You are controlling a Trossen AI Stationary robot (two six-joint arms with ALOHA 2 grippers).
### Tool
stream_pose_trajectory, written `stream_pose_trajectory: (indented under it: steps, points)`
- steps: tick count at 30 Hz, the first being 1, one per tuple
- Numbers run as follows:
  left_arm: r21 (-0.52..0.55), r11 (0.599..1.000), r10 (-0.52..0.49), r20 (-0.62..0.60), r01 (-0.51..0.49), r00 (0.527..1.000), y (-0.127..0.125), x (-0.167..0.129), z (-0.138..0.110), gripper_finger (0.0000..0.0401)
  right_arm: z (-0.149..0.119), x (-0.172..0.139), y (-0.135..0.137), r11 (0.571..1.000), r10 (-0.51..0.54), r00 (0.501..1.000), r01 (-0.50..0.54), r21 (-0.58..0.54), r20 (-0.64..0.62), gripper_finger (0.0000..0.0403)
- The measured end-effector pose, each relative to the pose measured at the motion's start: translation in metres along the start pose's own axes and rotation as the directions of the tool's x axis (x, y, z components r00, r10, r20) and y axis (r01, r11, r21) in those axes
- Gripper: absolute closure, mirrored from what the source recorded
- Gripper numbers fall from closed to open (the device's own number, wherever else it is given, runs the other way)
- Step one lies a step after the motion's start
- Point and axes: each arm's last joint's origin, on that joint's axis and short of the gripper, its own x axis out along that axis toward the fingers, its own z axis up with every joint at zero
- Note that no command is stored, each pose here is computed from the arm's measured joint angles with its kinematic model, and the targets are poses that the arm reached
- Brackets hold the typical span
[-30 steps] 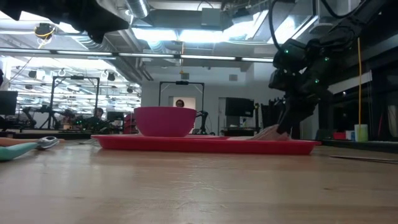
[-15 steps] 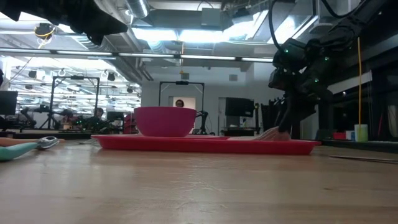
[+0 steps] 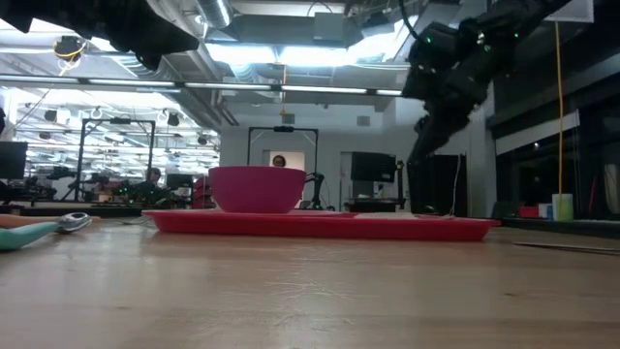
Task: Set up tray
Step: Put the orange fork on the brown napkin
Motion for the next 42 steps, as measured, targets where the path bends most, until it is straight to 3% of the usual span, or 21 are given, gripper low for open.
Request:
stream_pose_trajectory:
  steps: [3,11,18,23,30,36,42]
  points:
    - [0.0,1.0,0.0,0.0,0.0,1.0,0.0,0.0,0.0,0.0397,0.013,-0.006,0.002,1.0,-0.019,0.999,0.02,-0.016,0.037,0.0233]
    - [-0.001,1.0,0.005,0.003,-0.005,1.0,0.0,0.0,0.0,0.0398,0.029,-0.017,0.023,0.982,-0.13,0.988,0.14,-0.126,0.082,0.0391]
    - [-0.068,0.998,0.007,-0.006,-0.007,1.0,0.0,0.0,-0.001,0.0397,0.034,-0.003,0.051,0.977,-0.062,0.967,0.109,-0.183,0.245,0.0396]
    - [-0.061,0.998,0.007,-0.039,-0.01,0.999,0.0,0.0,-0.004,0.0395,0.025,0.012,0.067,0.969,-0.097,0.929,0.17,-0.178,0.358,0.0391]
    - [-0.18,0.982,0.045,-0.113,-0.065,0.993,0.001,-0.001,-0.011,0.0396,0.012,0.024,0.092,0.97,-0.138,0.871,0.216,-0.116,0.472,0.0398]
    - [-0.199,0.965,0.124,-0.237,-0.173,0.963,0.004,-0.002,-0.018,0.0397,-0.011,0.033,0.103,0.988,-0.127,0.826,0.154,-0.004,0.549,0.039]
    - [-0.242,0.942,0.134,-0.369,-0.235,0.92,0.003,0.001,-0.009,0.0397,-0.035,0.04,0.107,0.967,-0.249,0.788,0.23,0.105,0.563,0.0399]
